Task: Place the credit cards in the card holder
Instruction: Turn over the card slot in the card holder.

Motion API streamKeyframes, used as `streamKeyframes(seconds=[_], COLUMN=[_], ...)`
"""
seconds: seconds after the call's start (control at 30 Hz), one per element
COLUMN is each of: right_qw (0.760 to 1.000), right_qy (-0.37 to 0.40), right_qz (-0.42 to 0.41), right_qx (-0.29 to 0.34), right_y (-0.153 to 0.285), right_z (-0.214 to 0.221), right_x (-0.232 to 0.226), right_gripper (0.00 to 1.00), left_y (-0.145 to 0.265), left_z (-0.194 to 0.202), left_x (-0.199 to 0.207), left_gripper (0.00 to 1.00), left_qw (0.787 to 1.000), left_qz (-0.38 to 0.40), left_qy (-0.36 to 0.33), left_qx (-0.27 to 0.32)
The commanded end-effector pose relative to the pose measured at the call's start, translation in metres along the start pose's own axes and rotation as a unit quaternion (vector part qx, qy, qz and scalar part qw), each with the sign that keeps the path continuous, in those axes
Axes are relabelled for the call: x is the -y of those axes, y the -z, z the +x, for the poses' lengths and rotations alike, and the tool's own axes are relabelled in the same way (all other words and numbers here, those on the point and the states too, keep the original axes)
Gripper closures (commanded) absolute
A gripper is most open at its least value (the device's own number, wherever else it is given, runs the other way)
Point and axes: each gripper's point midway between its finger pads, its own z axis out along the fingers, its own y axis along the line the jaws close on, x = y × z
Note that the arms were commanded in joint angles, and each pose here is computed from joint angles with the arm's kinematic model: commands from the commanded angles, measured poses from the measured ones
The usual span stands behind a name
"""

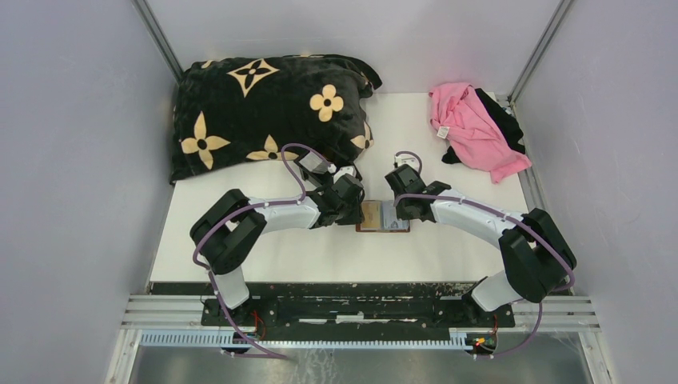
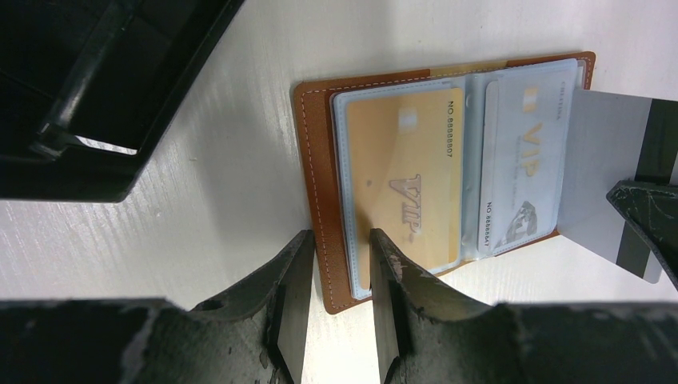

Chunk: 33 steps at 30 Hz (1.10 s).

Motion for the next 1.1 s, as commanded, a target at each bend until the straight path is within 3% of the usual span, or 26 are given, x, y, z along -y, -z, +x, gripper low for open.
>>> streamKeyframes(seconds=[0.0, 1.07], right_qw=[0.999, 0.997], right_qy=[-0.024, -0.058], right_qz=[-0.014, -0.040], right_qx=[0.025, 0.015], right_y=[0.004, -0.002], right_z=[-0.015, -0.017], right_x=[-0.003, 0.000], right_gripper=[0.99, 0.99], left_y=[-0.008, -0.011], left_z=[0.046, 0.051], left_x=[-0.044, -0.046], left_gripper=[0.60, 0.60], left_qw=[0.994, 0.993], left_qz=[-0.077, -0.085], left_qy=[-0.027, -0.027], left_qx=[-0.071, -0.081])
